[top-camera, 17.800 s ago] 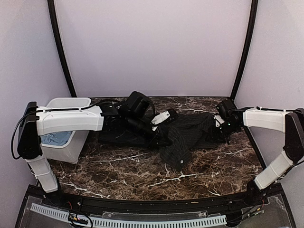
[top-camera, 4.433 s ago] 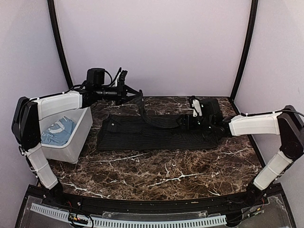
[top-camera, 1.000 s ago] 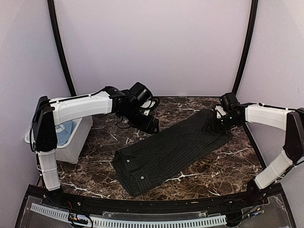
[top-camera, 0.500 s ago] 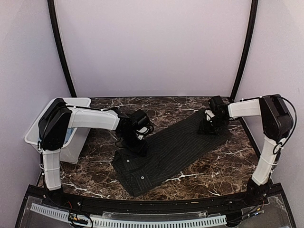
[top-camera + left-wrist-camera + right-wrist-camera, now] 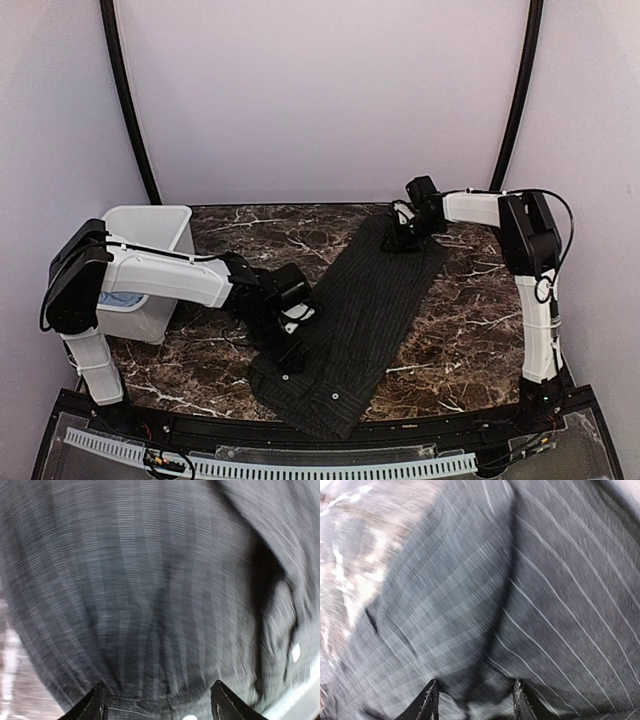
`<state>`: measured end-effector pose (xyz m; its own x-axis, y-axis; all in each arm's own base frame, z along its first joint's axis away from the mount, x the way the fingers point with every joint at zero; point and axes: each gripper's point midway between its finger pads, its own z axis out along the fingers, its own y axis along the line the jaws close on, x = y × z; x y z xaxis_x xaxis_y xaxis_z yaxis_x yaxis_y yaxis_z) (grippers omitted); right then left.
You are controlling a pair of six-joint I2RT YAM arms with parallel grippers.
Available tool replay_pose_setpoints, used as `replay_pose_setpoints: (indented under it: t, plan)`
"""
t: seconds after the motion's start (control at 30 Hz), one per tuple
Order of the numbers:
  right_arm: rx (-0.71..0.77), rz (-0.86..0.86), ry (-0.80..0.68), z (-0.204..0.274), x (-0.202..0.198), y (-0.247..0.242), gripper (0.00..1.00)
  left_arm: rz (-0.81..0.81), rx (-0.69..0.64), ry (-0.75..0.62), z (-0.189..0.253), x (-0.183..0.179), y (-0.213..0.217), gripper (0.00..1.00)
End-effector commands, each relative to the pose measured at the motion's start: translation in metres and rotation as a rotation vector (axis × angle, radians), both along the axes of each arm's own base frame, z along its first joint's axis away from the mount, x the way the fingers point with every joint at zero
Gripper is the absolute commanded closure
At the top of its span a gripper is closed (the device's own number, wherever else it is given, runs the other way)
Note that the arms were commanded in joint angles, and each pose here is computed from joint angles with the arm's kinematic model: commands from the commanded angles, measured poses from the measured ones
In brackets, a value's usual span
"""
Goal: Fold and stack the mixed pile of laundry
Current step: Rotate the rectangle-folded shirt at the center of the board.
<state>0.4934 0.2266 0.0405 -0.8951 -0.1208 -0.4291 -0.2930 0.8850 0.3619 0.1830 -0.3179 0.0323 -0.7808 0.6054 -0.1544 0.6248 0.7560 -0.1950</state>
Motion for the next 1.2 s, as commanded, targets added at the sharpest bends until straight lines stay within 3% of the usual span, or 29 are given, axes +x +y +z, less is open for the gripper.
replay_pose_setpoints:
  t: [0.0, 0.13, 0.27, 0.4, 0.6, 0.87, 1.17]
  plan:
    - [0.111, 0.189, -0.128, 0.06, 0.009, 0.065, 0.52, -0.022, -0.172, 0.009, 0.037, -0.005, -0.037, 0.29]
    - [0.15, 0.193, -0.228, 0.118, 0.005, 0.066, 0.5, 0.008, -0.274, -0.132, 0.081, 0.024, -0.055, 0.19]
    - [0.123, 0.103, -0.314, 0.15, -0.002, 0.03, 0.46, 0.102, -0.372, -0.229, 0.116, 0.07, -0.056, 0.09]
    - [0.032, -0.073, -0.239, 0.125, -0.002, -0.03, 0.48, 0.193, -0.482, -0.266, 0.133, 0.122, -0.051, 0.1]
    - [0.006, -0.157, -0.121, 0.068, -0.018, -0.057, 0.51, 0.174, -0.362, -0.296, 0.103, 0.156, -0.053, 0.15]
    - [-0.051, -0.14, -0.031, 0.012, -0.004, -0.055, 0.57, 0.169, -0.274, -0.186, 0.047, 0.134, -0.041, 0.27]
    - [-0.017, -0.021, -0.019, -0.004, 0.014, -0.001, 0.59, 0.088, -0.163, -0.048, 0.002, 0.054, -0.033, 0.34]
